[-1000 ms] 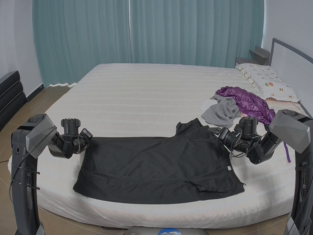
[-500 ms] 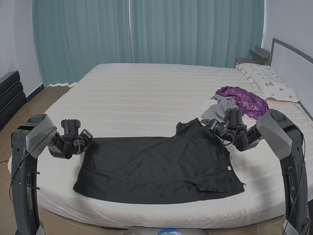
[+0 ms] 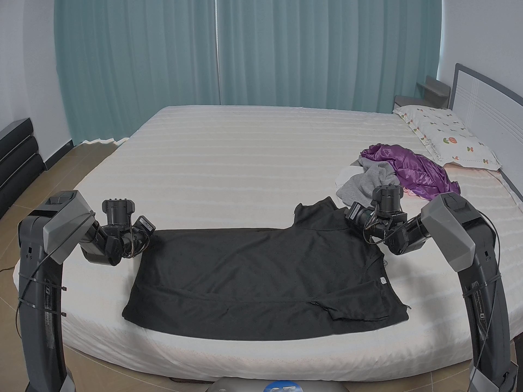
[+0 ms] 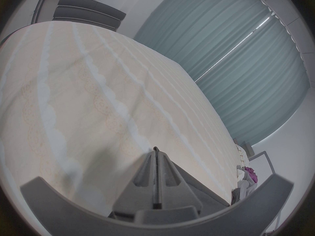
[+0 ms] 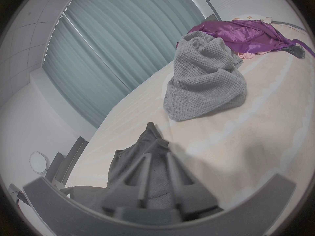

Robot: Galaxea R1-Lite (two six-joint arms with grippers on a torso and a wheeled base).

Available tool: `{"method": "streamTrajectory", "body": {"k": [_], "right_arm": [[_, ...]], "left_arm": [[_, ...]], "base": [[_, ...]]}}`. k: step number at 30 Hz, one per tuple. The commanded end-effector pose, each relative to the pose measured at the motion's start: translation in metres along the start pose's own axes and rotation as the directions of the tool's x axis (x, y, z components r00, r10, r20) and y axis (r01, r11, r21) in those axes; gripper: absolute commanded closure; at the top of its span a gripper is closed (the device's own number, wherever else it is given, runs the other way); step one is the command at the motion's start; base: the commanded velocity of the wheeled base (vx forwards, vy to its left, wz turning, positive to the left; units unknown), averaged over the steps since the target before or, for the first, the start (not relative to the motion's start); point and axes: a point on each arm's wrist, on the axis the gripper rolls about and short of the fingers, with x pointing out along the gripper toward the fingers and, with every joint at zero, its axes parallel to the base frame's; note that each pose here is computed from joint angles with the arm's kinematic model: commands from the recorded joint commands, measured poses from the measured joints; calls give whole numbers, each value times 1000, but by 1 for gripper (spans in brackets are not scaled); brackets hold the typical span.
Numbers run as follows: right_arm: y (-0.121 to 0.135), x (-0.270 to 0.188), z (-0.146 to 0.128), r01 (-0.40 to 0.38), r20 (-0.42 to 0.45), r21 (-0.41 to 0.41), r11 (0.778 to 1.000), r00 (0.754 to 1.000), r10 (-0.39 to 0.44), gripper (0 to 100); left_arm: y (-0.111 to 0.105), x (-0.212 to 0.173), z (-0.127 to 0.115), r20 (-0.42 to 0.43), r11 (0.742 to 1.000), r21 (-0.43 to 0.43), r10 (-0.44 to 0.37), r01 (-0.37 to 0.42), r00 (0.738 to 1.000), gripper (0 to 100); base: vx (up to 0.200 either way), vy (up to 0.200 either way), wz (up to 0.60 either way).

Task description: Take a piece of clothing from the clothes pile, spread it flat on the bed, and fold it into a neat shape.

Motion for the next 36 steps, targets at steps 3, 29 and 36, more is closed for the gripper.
{"method": "streamTrajectory", "body": {"k": [3,29,36], "right_arm": [[0,-5,5,4,11,8,1000,1000,-4,100],[5,-11,9,-37,-17,69,997,999,38,0],[-2,5,4,-27,-13,69,997,1000,28,0]], "left_arm": [[-1,0,-1,-1,1000,1,-2,2,1000,100],[-6,-6,4,16,1000,0,-8,8,1000,100],[-6,-5,4,15,1000,0,-7,7,1000,100]], "base": [[0,0,0],[0,0,0],[0,0,0]]}}
